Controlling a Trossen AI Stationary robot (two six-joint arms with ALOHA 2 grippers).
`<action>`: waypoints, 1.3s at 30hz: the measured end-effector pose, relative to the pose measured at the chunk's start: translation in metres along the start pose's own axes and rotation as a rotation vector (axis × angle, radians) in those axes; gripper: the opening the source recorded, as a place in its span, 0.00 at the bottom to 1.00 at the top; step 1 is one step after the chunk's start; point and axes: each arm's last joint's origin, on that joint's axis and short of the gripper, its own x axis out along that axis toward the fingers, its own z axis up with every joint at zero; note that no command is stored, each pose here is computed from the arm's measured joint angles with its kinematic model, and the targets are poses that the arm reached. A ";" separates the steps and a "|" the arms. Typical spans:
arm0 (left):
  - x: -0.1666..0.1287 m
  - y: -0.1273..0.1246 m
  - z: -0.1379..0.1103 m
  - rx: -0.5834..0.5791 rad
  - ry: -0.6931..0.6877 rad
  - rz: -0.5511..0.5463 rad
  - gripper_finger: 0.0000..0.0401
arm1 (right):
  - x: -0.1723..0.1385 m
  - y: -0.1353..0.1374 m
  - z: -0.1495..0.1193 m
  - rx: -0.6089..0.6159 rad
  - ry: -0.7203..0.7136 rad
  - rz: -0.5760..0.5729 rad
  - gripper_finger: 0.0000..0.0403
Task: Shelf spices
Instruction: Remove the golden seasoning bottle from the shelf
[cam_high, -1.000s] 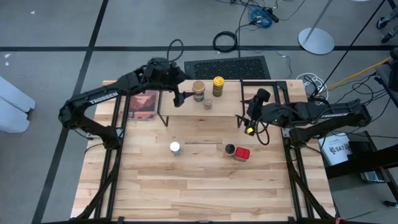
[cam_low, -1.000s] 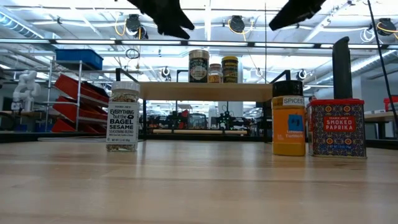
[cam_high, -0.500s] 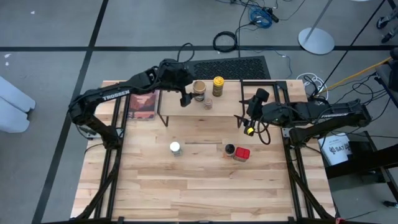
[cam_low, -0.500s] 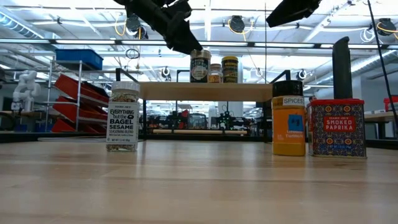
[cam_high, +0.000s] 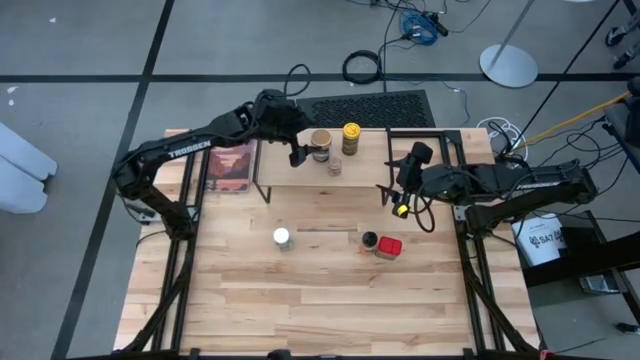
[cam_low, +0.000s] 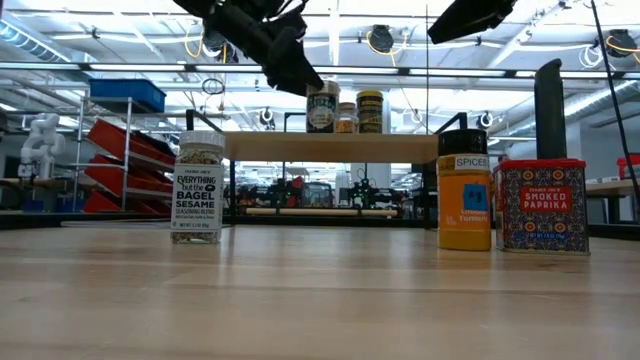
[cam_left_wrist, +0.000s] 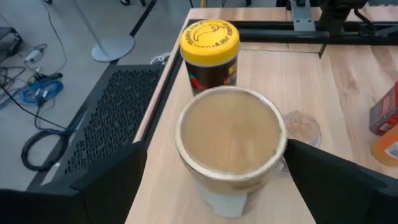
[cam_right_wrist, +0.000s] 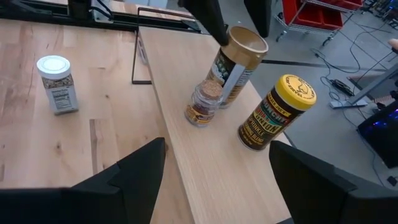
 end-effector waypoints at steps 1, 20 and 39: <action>0.002 0.000 -0.001 0.000 -0.001 -0.009 0.99 | 0.000 0.000 0.000 0.000 0.000 0.000 0.68; 0.021 0.001 -0.006 0.031 -0.019 -0.074 0.87 | 0.002 -0.003 0.000 -0.001 0.006 -0.020 0.68; 0.009 -0.002 -0.005 0.040 0.003 -0.095 0.71 | 0.002 -0.004 0.000 0.003 0.006 -0.022 0.68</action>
